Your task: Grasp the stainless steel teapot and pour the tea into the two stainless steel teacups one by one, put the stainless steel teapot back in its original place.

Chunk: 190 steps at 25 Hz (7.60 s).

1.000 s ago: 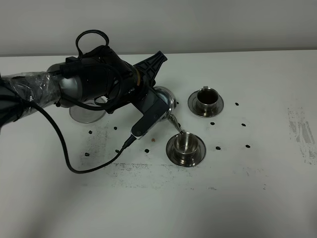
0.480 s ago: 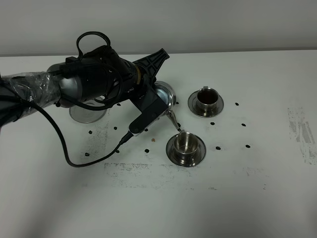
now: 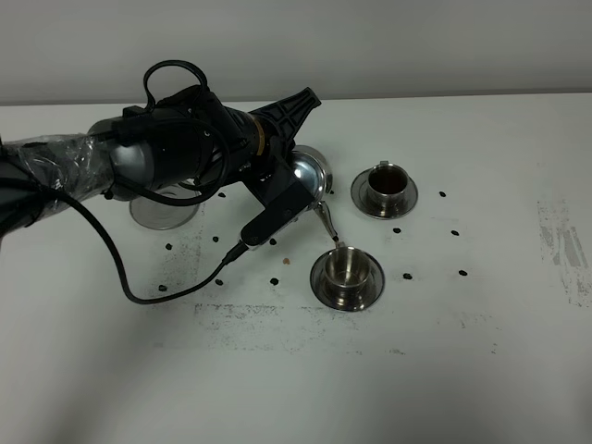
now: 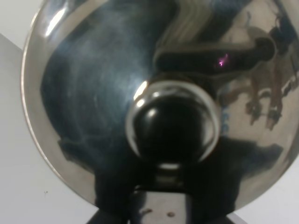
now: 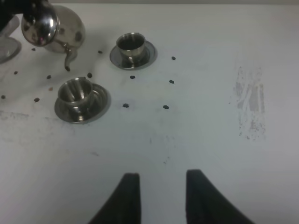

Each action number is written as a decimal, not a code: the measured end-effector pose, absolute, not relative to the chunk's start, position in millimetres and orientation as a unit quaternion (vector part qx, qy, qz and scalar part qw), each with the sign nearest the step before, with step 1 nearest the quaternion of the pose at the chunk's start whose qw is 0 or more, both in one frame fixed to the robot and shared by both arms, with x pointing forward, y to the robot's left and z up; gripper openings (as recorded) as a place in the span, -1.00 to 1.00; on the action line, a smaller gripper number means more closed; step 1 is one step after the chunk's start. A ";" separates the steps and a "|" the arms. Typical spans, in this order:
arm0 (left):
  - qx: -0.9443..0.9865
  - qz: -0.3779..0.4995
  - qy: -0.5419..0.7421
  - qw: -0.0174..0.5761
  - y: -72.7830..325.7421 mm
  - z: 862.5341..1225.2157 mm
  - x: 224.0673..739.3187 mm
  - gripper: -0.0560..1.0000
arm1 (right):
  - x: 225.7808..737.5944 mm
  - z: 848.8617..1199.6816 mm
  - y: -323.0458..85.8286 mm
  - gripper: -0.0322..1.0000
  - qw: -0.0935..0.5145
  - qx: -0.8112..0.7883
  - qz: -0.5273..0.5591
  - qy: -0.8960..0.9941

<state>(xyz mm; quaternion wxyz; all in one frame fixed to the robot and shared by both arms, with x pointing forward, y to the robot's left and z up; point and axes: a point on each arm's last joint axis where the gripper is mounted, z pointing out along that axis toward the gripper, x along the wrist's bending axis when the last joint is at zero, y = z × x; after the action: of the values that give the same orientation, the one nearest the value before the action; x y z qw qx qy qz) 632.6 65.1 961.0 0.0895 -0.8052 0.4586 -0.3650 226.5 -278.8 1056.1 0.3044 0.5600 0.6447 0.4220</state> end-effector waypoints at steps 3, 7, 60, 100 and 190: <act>-0.804 -0.369 0.459 0.087 64.4 961.4 632.8 -0.56 | 226.5 1056.1 -278.8 -0.49 0.304 0.560 0.422 0.645; -0.800 -0.371 0.463 0.087 62.3 961.7 632.0 -0.56 | 226.5 1056.1 -278.8 -0.49 0.304 0.560 0.422 0.645; -0.745 -0.386 0.529 0.124 49.6 965.3 627.6 -0.56 | 226.6 1056.2 -278.8 -0.49 0.305 0.560 0.422 0.644; -0.722 -0.398 0.552 0.127 45.1 967.2 627.2 -0.56 | 226.6 1056.2 -278.8 -0.49 0.305 0.560 0.422 0.644; -0.921 -0.261 -0.242 -0.161 85.1 1020.4 599.2 -0.56 | 226.6 1056.2 -278.8 -0.49 0.305 0.560 0.422 0.644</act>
<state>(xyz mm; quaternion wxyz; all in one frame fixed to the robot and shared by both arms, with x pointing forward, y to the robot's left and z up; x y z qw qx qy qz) 599.2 85.1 1020.4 -0.1614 -0.9207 -0.2416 -0.2605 226.6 -278.8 1056.2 0.3045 0.5600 0.6444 0.4225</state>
